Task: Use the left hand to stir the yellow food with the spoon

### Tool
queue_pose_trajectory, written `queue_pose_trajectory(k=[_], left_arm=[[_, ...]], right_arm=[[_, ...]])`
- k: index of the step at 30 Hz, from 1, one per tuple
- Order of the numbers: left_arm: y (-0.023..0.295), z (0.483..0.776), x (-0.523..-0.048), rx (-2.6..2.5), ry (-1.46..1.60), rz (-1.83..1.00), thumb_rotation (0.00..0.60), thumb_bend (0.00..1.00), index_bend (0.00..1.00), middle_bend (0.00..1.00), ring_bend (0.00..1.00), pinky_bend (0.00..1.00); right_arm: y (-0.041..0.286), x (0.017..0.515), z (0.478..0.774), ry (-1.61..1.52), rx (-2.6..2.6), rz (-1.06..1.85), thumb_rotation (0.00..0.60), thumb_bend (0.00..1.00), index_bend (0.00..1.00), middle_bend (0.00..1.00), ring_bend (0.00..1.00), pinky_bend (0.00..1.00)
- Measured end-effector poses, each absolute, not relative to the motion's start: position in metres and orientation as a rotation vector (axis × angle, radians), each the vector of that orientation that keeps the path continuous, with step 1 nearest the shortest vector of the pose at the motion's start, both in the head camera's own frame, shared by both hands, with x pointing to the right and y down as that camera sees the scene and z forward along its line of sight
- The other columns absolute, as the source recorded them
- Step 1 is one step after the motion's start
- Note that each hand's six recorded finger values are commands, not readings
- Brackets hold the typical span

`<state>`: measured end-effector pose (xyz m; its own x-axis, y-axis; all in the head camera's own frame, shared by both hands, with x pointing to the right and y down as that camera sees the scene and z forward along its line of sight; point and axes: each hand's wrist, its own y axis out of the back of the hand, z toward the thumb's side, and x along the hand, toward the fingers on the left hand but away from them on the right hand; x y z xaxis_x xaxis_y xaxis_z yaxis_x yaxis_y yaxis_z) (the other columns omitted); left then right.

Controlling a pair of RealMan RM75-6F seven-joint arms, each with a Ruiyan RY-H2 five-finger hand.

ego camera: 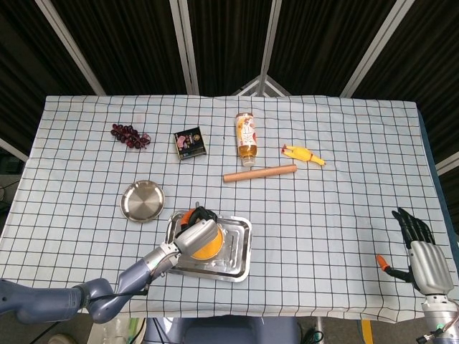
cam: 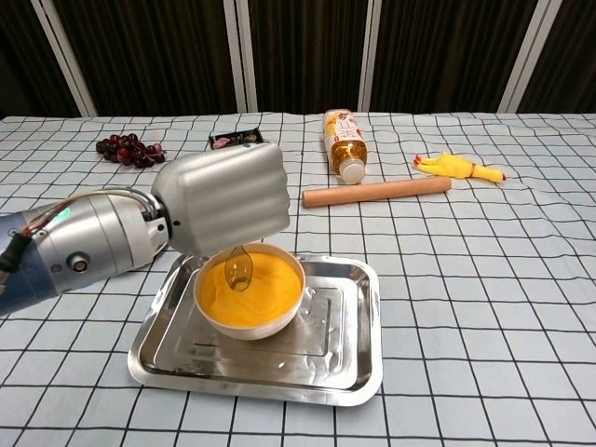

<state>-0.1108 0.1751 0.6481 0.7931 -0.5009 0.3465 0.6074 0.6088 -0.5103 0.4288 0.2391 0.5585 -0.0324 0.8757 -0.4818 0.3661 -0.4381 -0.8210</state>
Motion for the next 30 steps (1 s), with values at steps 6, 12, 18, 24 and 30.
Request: queue_pose_trajectory(k=[6,12,18,24,30], left_arm=[[0.174,0.636,-0.112,-0.707,-0.12,-0.65,0.6,0.55,0.79,1.0,1.0,1.0],[0.171,0.63,-0.115,-0.74,-0.085,-0.675,0.6,0.55,0.79,1.0,1.0,1.0],[0.172,0.628,-0.116,-0.684,-0.114,-0.636,0.6,0.55,0.79,1.0,1.0,1.0],[0.179,0.633,-0.114,-0.596,-0.195,-0.558,0.6,0.55,0.79,1.0,1.0,1.0],[0.179,0.641,-0.112,-0.581,-0.227,-0.564,0.6,0.55,0.79,1.0,1.0,1.0]], right_arm=[[0.239,0.429,0.558,-1.301,-1.794,1.479,0.6,0.34,0.0,0.0,0.0,0.0],[0.239,0.429,0.558,-1.301,-1.792,1.481,0.6,0.34,0.0,0.0,0.0,0.0],[0.239,0.428,0.559,-1.299,-1.793,1.482,0.6,0.34,0.0,0.0,0.0,0.0],[0.239,0.429,0.559,-1.301,-1.794,1.482,0.6,0.34,0.0,0.0,0.0,0.0],[0.24,0.429,0.558,-1.309,-1.796,1.481,0.6,0.34,0.0,0.0,0.0,0.0]])
